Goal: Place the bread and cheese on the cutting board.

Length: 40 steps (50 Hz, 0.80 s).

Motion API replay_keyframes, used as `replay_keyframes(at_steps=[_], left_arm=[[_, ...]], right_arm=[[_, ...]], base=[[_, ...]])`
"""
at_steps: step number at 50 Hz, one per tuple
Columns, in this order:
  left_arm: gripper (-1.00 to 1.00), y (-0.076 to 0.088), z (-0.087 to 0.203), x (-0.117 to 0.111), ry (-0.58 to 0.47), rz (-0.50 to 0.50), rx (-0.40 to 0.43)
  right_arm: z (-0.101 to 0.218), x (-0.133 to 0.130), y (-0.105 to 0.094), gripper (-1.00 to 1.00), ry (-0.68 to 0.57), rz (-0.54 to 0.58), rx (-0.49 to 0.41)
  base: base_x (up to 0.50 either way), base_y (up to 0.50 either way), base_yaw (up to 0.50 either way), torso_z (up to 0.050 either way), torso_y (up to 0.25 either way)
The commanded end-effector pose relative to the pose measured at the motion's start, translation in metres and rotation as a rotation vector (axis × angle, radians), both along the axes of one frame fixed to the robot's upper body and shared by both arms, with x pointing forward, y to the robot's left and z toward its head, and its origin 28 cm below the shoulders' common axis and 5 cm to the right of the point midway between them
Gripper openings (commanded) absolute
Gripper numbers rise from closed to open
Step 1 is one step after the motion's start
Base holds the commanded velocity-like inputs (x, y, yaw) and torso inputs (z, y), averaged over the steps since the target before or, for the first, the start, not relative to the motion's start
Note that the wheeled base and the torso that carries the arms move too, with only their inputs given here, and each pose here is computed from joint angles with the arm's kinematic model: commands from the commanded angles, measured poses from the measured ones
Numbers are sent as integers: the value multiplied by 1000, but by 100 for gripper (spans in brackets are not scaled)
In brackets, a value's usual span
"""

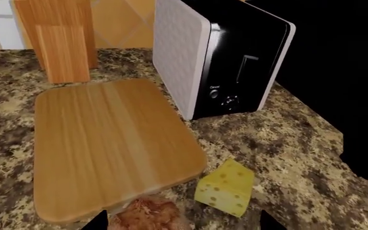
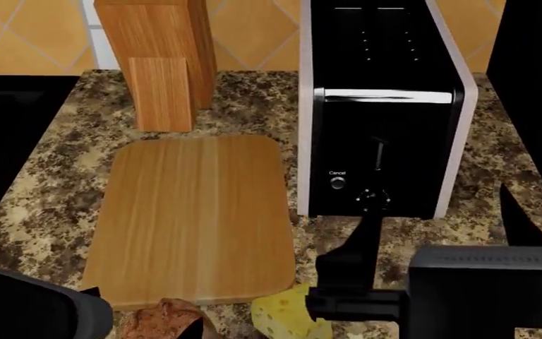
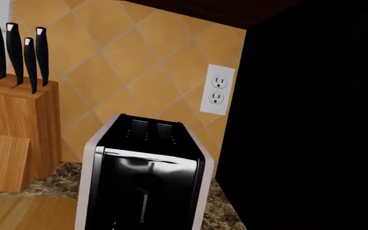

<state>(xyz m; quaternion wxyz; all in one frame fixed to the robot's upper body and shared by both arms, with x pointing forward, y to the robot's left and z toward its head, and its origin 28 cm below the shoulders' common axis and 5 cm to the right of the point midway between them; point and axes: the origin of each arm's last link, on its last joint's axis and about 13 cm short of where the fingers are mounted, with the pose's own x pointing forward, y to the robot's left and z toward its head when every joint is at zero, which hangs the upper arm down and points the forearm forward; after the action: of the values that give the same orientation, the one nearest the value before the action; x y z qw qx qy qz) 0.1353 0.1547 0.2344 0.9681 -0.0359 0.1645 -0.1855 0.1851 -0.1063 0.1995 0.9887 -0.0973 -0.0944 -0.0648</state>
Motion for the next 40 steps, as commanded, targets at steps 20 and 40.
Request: replay_keyframes(at_steps=[20,40], left_arm=[[100,-8,-25,2,100,-12,-12],[100,-5,-37,-2,137,-14,6]], right_arm=[[24,-17,-7,100,-242,-79,-61],[14,-34,1,100,-3,-2,33]], base=[[0,0,0,0,0],[0,0,0,0,0]])
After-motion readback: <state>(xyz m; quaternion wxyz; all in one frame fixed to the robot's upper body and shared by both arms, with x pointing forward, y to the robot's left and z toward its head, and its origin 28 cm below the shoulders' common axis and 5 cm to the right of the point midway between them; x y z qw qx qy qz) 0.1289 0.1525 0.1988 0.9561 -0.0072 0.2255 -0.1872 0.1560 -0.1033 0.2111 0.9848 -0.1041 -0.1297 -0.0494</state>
